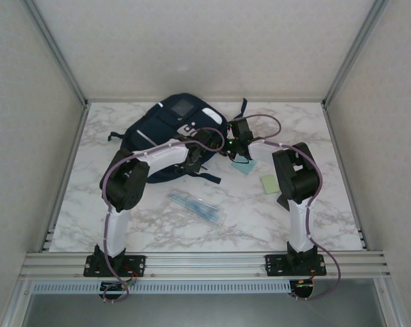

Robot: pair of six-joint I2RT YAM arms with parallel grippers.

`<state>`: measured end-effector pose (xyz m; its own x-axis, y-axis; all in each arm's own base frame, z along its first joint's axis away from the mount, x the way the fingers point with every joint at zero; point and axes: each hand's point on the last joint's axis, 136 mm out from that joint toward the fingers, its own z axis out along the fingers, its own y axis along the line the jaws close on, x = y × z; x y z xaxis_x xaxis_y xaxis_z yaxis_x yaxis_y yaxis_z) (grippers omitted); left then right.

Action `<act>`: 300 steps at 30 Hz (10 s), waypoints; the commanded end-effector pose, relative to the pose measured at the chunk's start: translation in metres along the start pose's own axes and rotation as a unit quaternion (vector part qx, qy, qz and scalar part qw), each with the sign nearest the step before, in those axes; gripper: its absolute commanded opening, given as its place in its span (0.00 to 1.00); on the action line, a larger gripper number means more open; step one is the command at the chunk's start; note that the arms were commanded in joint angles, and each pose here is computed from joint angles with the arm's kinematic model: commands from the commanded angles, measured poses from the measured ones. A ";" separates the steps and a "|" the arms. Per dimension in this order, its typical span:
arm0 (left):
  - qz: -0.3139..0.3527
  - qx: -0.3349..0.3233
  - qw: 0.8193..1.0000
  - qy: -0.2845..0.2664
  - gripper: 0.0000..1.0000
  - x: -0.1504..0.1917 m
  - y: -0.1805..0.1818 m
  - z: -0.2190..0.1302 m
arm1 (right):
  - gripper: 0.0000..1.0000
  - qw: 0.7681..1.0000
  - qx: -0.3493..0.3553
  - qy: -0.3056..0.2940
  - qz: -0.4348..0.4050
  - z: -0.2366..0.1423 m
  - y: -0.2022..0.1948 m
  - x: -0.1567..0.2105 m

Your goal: Pack the student bag

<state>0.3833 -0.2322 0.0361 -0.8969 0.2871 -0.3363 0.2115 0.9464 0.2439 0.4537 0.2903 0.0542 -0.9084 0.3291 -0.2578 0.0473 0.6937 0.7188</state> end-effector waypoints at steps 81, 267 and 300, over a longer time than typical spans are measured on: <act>0.001 0.214 0.976 -0.025 0.00 -0.023 -0.022 -0.121 | 0.40 0.993 -0.091 0.055 0.055 -0.069 0.061 0.049; -0.028 0.055 0.998 0.025 0.24 0.003 -0.057 0.007 | 0.00 0.998 -0.018 0.035 0.047 0.015 0.017 0.046; 0.042 -0.036 0.996 0.069 0.00 0.021 0.033 -0.057 | 0.00 1.000 0.012 0.015 0.023 0.007 0.013 0.027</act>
<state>0.3700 -0.2604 0.0580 -0.9036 0.3050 -0.3007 0.2552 0.9473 0.1938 0.4243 0.3226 0.0503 -0.9258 0.3409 -0.1634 0.1059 0.6487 0.7536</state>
